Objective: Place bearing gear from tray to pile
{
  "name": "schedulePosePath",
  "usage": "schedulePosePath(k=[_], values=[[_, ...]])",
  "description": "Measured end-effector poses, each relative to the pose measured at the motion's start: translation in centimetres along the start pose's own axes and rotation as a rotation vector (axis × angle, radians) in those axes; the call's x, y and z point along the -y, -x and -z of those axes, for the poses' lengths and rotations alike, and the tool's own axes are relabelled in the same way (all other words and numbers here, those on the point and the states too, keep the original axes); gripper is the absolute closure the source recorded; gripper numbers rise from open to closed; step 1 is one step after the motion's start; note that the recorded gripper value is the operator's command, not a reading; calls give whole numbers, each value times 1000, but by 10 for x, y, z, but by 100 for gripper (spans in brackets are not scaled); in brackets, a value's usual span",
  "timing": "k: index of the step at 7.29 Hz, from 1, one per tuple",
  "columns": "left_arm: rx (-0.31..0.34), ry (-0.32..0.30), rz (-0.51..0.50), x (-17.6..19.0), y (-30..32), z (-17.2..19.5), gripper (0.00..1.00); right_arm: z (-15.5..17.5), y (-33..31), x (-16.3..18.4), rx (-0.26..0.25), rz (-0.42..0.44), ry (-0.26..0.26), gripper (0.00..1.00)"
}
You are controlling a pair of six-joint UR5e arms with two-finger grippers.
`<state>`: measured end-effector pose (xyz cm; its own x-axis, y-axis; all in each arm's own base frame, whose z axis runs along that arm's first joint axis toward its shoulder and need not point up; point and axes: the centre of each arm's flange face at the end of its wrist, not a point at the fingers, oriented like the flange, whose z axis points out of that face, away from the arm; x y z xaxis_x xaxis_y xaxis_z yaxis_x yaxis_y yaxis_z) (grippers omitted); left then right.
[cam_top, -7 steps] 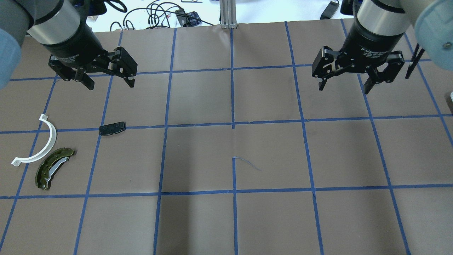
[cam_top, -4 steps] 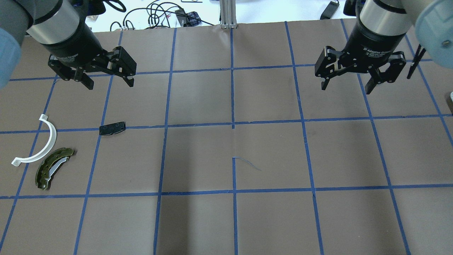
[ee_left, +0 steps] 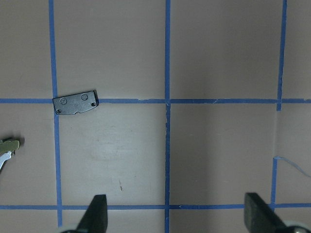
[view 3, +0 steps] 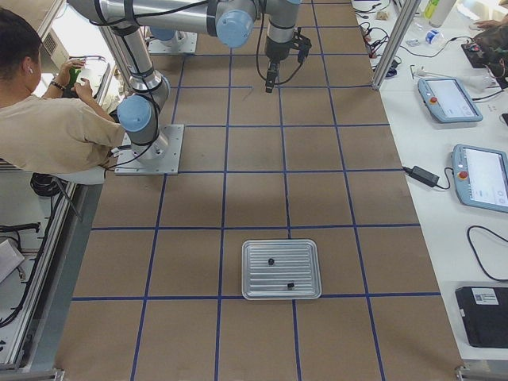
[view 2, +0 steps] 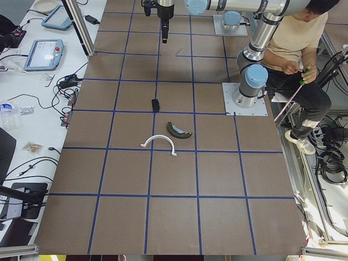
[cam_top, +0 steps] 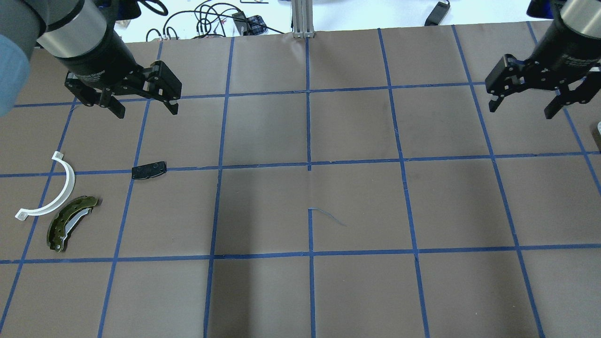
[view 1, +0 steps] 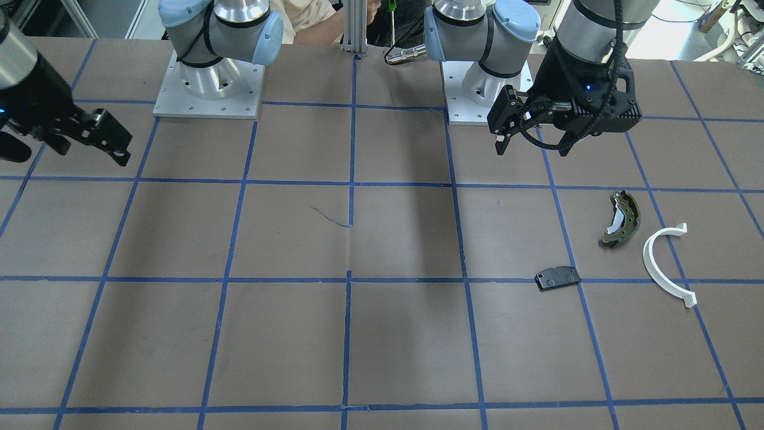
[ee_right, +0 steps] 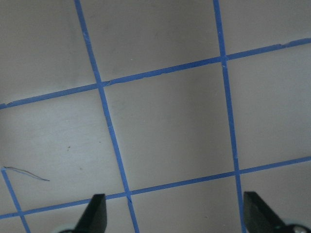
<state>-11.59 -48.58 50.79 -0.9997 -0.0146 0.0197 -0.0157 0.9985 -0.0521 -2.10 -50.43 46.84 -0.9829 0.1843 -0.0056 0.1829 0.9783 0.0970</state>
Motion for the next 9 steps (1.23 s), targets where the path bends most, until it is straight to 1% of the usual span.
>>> schedulePosePath(k=[1,3,4,7,9], values=[[0,-1,-1,0,0,0,0,-6,-31,9,1,31,8,0],[0,-2,-1,-1,0,1,0,-21,-113,30,-38,71,7,0],[0,-2,-1,-1,0,1,0,-31,-156,41,-54,109,-4,0],[0,-4,0,-2,0,2,0,-60,-259,65,-93,257,-49,0],[-1,-5,1,-2,0,3,0,-77,-323,89,-103,340,-52,0]])
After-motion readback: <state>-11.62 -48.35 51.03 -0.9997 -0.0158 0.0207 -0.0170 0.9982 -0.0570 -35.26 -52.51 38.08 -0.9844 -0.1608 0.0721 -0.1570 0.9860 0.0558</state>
